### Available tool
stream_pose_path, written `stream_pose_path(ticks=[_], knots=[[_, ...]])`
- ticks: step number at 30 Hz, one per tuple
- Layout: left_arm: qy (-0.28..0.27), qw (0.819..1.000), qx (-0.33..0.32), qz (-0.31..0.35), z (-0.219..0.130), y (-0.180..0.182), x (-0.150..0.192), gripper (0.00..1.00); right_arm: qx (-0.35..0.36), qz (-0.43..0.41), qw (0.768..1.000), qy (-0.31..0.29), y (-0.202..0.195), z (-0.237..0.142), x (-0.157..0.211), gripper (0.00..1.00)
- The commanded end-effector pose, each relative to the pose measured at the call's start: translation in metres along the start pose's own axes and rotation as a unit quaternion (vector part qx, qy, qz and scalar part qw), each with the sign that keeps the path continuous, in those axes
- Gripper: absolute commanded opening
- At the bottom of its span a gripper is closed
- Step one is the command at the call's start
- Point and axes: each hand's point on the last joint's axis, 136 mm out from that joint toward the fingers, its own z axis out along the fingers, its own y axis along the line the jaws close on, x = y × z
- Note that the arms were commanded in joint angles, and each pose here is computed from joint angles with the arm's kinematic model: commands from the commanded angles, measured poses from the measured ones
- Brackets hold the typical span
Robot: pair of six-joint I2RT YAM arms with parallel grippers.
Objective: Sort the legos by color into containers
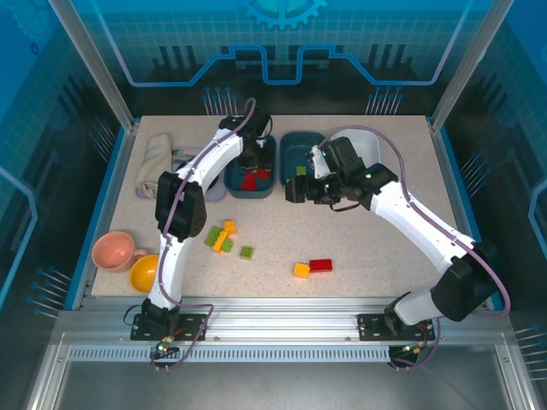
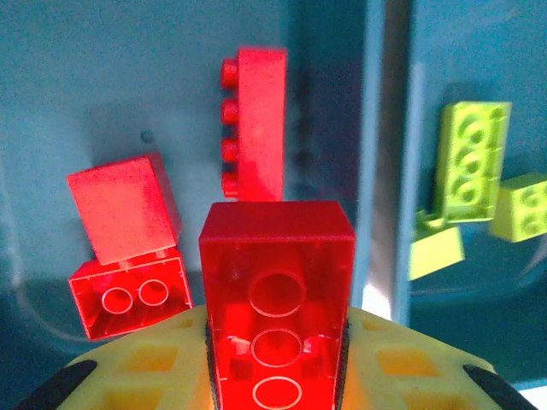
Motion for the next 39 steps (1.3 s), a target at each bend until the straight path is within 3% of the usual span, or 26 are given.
stream_pose_path(ticks=[1, 15, 24, 31, 36, 39], knots=[[0.018, 1.0, -0.001, 0.026, -0.001, 0.004, 0.006, 0.29, -0.02, 0.015, 1.0, -0.009, 0.01, -0.001, -0.015, 0.74], [0.063, 0.998, -0.011, 0.026, 0.034, 0.014, 0.033, 0.31, -0.007, 0.029, 0.999, 0.011, -0.003, 0.007, 0.001, 0.74], [0.065, 0.997, -0.015, 0.023, 0.035, 0.014, 0.033, 0.49, -0.006, 0.027, 1.0, 0.014, -0.004, 0.008, 0.002, 0.75], [0.025, 1.0, -0.004, 0.011, 0.002, 0.005, 0.018, 0.53, -0.001, 0.022, 1.0, 0.014, -0.006, 0.006, 0.005, 0.75], [-0.034, 0.999, -0.003, -0.014, -0.05, 0.005, 0.006, 0.57, 0.013, 0.012, 1.0, 0.01, -0.009, 0.003, 0.005, 0.73], [-0.064, 0.996, 0.004, -0.066, -0.084, 0.015, 0.011, 0.59, 0.027, -0.01, 0.999, 0.012, -0.007, 0.003, 0.01, 0.72]])
